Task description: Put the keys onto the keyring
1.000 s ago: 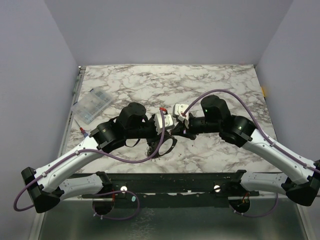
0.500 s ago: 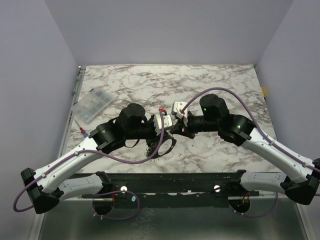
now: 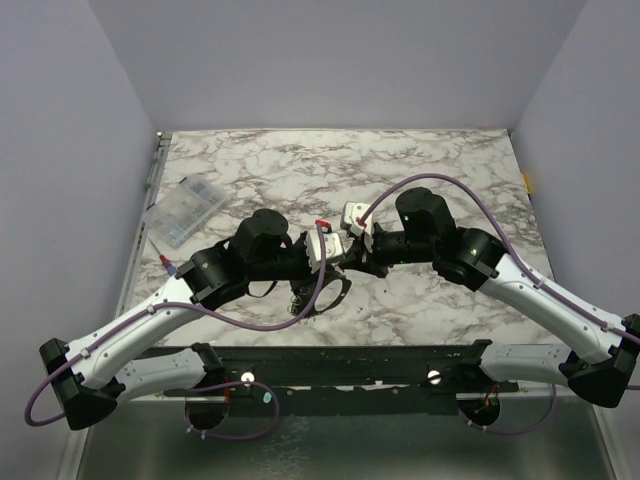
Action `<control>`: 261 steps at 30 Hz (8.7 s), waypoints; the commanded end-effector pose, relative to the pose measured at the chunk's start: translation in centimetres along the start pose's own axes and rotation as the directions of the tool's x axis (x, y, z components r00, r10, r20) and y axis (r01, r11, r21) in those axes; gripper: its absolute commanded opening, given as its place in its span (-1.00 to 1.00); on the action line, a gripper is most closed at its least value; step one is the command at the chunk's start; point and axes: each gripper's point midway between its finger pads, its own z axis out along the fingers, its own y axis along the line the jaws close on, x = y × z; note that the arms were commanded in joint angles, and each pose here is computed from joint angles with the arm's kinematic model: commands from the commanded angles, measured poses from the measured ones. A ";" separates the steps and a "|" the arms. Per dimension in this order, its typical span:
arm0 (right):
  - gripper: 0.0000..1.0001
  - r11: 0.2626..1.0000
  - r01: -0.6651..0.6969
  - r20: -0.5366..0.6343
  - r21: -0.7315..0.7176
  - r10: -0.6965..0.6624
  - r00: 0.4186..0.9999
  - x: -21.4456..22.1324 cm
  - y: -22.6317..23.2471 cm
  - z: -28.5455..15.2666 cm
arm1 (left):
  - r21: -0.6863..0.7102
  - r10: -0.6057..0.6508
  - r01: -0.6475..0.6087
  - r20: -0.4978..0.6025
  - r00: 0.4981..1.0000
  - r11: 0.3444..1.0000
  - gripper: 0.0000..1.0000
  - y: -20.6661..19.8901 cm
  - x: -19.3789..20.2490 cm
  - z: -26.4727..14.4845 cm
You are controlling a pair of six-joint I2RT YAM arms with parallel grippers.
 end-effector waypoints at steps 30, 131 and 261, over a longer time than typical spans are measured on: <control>-0.99 0.998 -0.067 -0.011 0.009 0.067 0.998 -0.1 -0.8 1.6 | 0.006 0.170 -0.172 0.139 0.976 0.985 -1.00 -0.9 -1.9 -1.6; 0.82 0.983 0.139 0.416 0.123 -0.178 0.892 -8.6 1.6 -7.9 | 0.024 0.385 -0.418 0.346 0.856 0.908 -1.00 -3.2 -6.5 -4.0; -0.99 0.989 0.038 0.095 -0.146 -0.024 0.995 -6.5 1.0 -3.7 | -0.093 0.048 -0.016 0.348 0.936 0.996 -0.47 0.7 -10.9 -4.2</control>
